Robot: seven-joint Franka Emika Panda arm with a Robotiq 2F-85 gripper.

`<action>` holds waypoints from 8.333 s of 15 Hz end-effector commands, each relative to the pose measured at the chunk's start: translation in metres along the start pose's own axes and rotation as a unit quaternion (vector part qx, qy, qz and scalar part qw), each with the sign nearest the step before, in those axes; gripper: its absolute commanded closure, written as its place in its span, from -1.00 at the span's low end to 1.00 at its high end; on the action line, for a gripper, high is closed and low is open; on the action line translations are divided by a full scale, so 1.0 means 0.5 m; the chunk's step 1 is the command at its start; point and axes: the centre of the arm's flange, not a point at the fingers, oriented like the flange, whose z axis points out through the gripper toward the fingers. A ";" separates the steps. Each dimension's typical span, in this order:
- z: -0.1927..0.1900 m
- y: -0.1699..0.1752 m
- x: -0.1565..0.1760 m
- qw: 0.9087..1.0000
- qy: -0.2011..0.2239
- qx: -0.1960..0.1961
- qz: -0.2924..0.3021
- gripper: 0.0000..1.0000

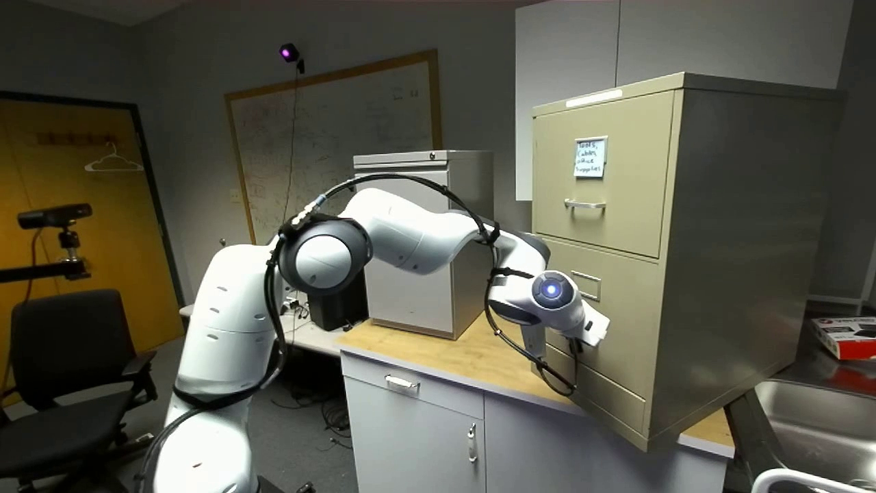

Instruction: Open the bottom drawer of the cabinet at the right

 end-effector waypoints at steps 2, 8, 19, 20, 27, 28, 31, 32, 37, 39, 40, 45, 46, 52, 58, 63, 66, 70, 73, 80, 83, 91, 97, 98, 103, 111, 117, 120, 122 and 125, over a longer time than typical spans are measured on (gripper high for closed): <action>-0.066 -0.029 -0.132 0.997 -0.056 -0.001 -0.050 0.81; -0.064 -0.047 -0.141 0.997 -0.061 -0.007 -0.054 -0.19; -0.034 -0.040 -0.124 0.997 -0.056 -0.002 -0.049 -0.20; -0.035 -0.038 -0.123 0.997 -0.056 -0.003 -0.048 -0.20; -0.044 -0.035 -0.103 0.997 -0.054 -0.004 -0.046 -0.98; -0.052 -0.032 -0.094 0.998 -0.051 -0.002 -0.045 -1.00; -0.081 -0.011 -0.052 0.999 -0.032 -0.006 -0.036 -1.00; -0.090 0.001 -0.036 0.999 -0.022 -0.008 -0.033 -1.00; -0.106 0.021 0.038 1.000 0.009 -0.013 -0.019 -1.00; -0.096 0.014 0.065 1.000 0.019 -0.014 -0.020 -1.00; -0.090 0.009 0.076 0.999 0.023 -0.014 -0.022 -1.00; -0.027 0.001 0.132 0.999 0.026 -0.013 -0.026 -1.00; -0.013 0.004 0.134 0.999 0.020 -0.012 -0.025 -1.00; 0.079 0.080 0.108 0.999 -0.027 -0.023 0.005 -1.00; 0.100 0.103 0.085 0.999 -0.043 -0.013 0.025 -0.50; 0.081 0.062 0.059 0.990 -0.126 -0.054 0.019 0.02; 0.050 0.078 0.016 0.985 -0.147 -0.085 -0.003 0.48; 0.004 0.121 -0.025 0.986 -0.143 -0.086 0.016 0.90; -0.017 0.119 -0.032 0.988 -0.133 -0.078 0.027 0.91; -0.056 0.099 -0.071 0.994 -0.098 0.027 -0.039 0.92; -0.048 0.055 -0.097 0.994 -0.092 0.042 -0.043 0.91; -0.017 -0.009 -0.136 0.996 -0.080 0.013 -0.029 0.91; 0.007 -0.029 -0.190 0.996 -0.081 0.019 -0.042 0.91; 0.010 -0.027 -0.197 0.996 -0.074 0.017 -0.041 0.91; 0.018 0.007 -0.212 0.998 -0.057 0.026 -0.028 0.91; -0.102 0.125 -0.221 0.995 -0.062 0.063 -0.048 0.91; -0.184 0.211 -0.285 0.982 -0.133 0.125 -0.048 0.91; -0.220 0.256 -0.336 0.972 -0.172 0.154 -0.049 0.91; -0.247 0.284 -0.373 0.966 -0.192 0.169 -0.038 0.91; -0.278 0.317 -0.421 0.959 -0.213 0.188 -0.022 0.91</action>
